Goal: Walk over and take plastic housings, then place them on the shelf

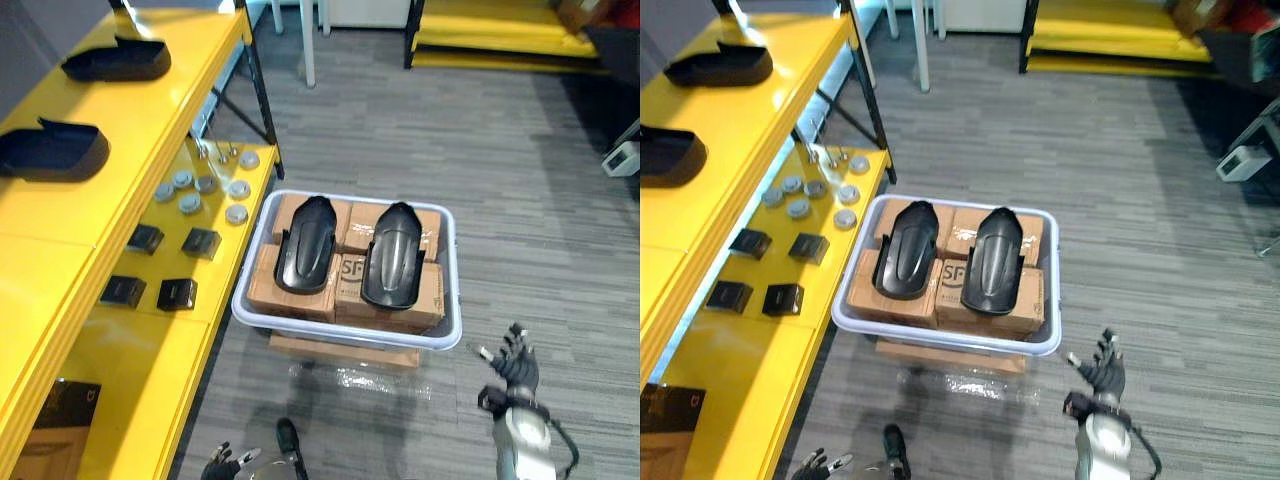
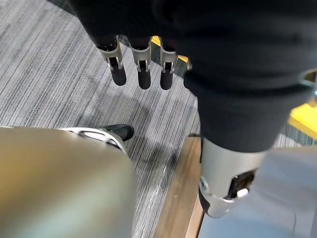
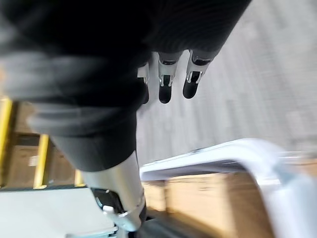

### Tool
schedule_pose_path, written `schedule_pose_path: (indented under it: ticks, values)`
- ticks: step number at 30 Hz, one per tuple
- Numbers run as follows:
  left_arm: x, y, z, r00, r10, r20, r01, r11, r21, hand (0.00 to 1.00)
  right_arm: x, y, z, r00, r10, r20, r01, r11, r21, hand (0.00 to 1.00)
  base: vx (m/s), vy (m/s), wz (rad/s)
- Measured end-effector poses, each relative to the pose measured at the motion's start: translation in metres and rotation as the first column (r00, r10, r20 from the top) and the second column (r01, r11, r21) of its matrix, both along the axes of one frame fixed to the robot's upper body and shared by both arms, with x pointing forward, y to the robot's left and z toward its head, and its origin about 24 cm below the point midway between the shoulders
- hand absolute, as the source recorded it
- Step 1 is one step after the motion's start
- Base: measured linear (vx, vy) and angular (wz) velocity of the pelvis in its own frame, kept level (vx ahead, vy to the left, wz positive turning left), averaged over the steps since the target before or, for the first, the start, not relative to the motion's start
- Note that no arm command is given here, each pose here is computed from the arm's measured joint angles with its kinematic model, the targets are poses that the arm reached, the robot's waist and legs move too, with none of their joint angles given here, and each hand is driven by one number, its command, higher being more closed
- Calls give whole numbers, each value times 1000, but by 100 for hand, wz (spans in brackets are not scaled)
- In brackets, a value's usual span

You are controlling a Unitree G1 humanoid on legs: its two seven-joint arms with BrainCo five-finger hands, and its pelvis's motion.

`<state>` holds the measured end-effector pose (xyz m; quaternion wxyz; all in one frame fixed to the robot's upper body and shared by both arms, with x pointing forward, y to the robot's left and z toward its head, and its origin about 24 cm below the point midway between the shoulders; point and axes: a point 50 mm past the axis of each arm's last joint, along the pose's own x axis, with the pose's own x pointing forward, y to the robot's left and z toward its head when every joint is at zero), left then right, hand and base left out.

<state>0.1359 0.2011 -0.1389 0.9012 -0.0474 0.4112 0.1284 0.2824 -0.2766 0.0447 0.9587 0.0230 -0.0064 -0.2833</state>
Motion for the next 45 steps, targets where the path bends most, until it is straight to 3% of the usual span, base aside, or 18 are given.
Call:
schedule_pose_path:
  ticks: [3,6,13,22,28,31,40,45]
  values:
    - [32,-8,12,995,-39,93,40,999,-4,0,53,-13,59,996,-24,88,28,998,-52,0,-133,-153,29]
    - [41,-19,17,989,-56,136,61,998,-30,0,85,-22,100,995,-26,97,31,998,-53,0,-74,-76,-6]
    - [62,-28,24,979,-110,172,116,993,-27,0,91,-57,132,992,-119,31,121,992,-45,0,31,20,2]
    - [81,-32,31,976,-107,189,112,994,-12,0,101,-50,156,993,-103,52,106,992,-68,0,6,47,4]
    - [81,-32,30,979,-79,186,79,997,9,0,94,-24,219,922,-104,373,161,979,-125,0,-18,44,-8]
    - [80,-33,29,981,-72,180,72,997,10,0,89,-17,227,888,-132,441,202,973,-115,0,-38,6,-4]
    - [79,-34,29,982,-62,178,61,998,9,0,91,2,220,883,-118,453,192,974,-119,0,-55,4,-8]
    - [81,-34,31,980,-50,194,50,999,6,0,105,-2,185,954,-96,283,139,981,-137,0,-35,23,2]
